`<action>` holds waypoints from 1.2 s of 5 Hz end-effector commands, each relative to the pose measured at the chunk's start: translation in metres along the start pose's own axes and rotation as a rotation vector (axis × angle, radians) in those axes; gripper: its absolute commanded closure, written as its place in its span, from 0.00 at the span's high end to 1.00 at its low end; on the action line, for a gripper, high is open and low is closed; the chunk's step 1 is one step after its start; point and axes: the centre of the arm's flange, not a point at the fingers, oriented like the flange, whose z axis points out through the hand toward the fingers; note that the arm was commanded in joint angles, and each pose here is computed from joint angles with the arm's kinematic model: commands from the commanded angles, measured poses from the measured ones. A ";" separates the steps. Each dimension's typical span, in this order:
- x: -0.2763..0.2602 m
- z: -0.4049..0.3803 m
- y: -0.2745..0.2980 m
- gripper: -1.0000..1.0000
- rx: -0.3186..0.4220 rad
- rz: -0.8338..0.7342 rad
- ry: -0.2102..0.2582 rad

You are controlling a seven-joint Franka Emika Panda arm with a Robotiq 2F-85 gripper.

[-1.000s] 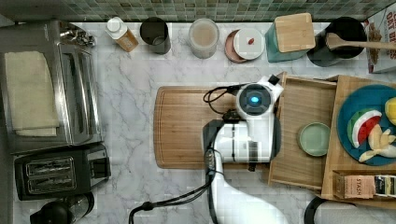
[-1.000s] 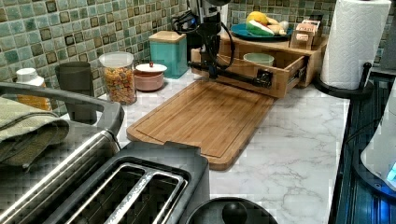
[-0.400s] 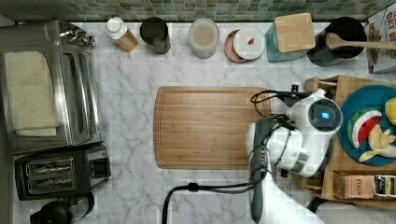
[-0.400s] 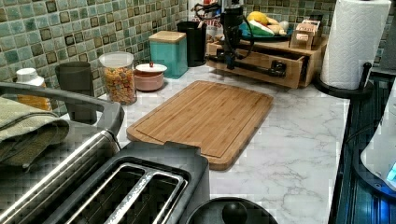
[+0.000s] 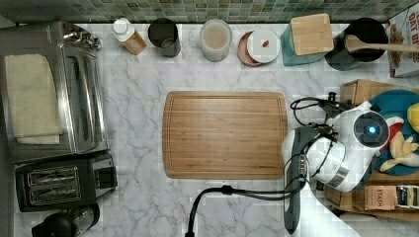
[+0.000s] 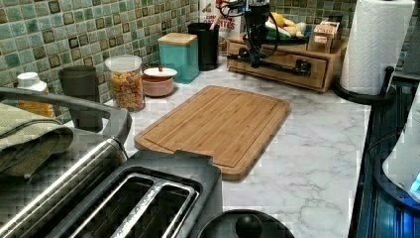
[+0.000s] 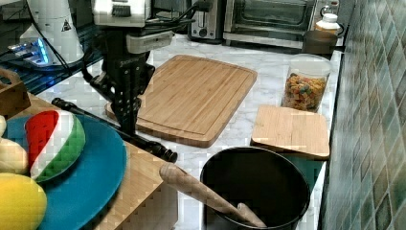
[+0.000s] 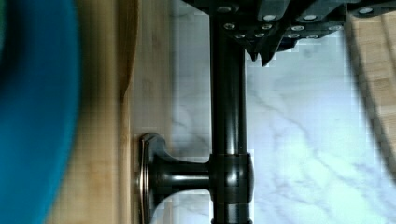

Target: Close the drawer.

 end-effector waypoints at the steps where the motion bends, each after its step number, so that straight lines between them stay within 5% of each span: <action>1: -0.052 -0.007 0.113 0.00 -0.085 0.146 0.014; 6: -0.052 -0.008 0.113 0.00 -0.085 0.146 0.015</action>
